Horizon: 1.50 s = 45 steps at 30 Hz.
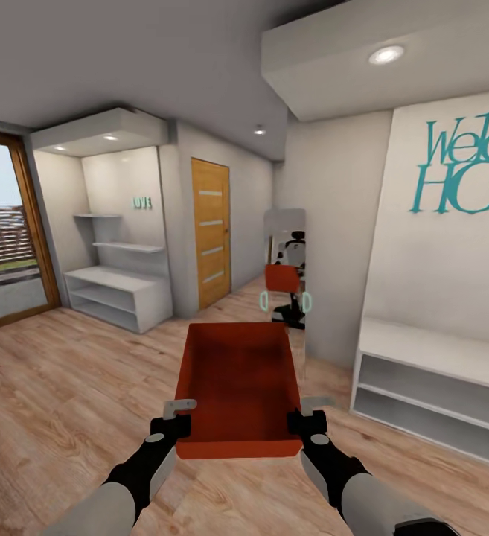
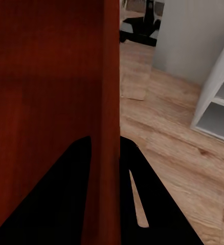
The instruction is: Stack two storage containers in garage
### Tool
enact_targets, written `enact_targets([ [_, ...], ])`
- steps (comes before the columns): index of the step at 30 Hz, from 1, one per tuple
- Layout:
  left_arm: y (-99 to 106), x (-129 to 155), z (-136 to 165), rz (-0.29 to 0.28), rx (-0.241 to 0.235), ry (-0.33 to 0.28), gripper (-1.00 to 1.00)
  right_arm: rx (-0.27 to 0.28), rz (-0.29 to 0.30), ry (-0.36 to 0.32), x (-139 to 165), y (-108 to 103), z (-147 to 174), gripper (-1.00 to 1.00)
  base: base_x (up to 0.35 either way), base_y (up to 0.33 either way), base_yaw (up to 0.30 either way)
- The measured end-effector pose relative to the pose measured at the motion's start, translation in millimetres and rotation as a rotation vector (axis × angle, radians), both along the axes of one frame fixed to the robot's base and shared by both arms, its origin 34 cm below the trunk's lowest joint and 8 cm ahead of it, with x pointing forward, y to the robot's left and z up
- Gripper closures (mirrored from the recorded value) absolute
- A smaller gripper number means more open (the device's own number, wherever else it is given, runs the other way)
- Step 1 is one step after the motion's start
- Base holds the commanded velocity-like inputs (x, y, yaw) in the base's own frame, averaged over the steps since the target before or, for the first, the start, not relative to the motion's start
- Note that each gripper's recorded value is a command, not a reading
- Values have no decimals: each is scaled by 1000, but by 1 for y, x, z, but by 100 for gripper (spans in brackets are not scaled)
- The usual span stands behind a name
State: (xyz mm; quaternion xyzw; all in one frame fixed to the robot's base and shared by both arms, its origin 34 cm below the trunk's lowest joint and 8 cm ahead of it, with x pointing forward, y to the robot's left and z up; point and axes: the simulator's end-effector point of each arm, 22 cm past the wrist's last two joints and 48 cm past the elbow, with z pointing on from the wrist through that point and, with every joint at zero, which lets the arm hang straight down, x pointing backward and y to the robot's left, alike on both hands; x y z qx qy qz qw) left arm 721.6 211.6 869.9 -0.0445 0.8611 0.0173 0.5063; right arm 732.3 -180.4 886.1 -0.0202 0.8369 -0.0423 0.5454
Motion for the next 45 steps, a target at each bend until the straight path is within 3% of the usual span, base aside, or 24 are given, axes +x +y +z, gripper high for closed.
enact_targets([
  [39, 0, -1, -6, 0, 1, 11, 100, 1, 0, 11, -1, 0, -7, 100, 323, 0, 268],
  [45, -1, -1, -7, -1, 2, 11, 100, 2, -1, 11, -1, -1, -7, 100, 323, 0, 94],
])
